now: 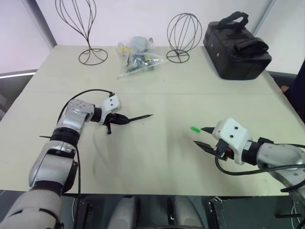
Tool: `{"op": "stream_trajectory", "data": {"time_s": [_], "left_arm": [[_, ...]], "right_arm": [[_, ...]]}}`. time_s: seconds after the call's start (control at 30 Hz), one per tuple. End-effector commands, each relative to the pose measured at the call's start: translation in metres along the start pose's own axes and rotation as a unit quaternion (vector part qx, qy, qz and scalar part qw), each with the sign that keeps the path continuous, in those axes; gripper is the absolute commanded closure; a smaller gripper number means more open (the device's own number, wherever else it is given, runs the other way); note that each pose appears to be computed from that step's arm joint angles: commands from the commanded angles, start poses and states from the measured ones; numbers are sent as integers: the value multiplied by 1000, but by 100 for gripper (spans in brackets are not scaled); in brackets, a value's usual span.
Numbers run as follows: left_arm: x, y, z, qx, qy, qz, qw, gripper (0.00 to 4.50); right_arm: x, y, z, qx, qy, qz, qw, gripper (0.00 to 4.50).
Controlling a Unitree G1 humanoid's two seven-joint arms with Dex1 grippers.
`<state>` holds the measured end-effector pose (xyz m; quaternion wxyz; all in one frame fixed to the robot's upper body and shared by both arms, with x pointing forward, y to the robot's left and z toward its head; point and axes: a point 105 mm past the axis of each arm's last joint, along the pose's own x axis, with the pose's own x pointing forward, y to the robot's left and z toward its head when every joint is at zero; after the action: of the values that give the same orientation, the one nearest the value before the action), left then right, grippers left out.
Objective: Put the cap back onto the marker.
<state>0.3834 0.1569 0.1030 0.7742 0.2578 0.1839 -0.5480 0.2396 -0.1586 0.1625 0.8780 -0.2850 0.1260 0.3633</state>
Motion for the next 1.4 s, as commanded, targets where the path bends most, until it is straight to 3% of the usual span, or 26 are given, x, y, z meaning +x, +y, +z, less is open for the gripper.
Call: {"op": "stream_trajectory", "data": {"time_s": [0.03, 0.37, 0.57, 0.83, 1.4], "left_arm": [[1, 1, 11, 46, -7, 2, 999, 449], [2, -3, 63, 186, -70, -3, 980, 449], [-5, -6, 80, 231, -75, -2, 970, 449], [-12, -11, 88, 253, -74, -2, 965, 449], [-32, -20, 94, 246, -80, 8, 966, 449]], "right_arm": [[-2, -2, 5, -17, -9, -3, 1000, 209], [6, -20, -4, 6, -24, -27, 999, 209], [14, -37, -11, 19, -40, -49, 998, 209], [33, -53, -19, 65, -70, -48, 994, 209], [54, -37, -53, 96, -50, -8, 994, 209]]}}
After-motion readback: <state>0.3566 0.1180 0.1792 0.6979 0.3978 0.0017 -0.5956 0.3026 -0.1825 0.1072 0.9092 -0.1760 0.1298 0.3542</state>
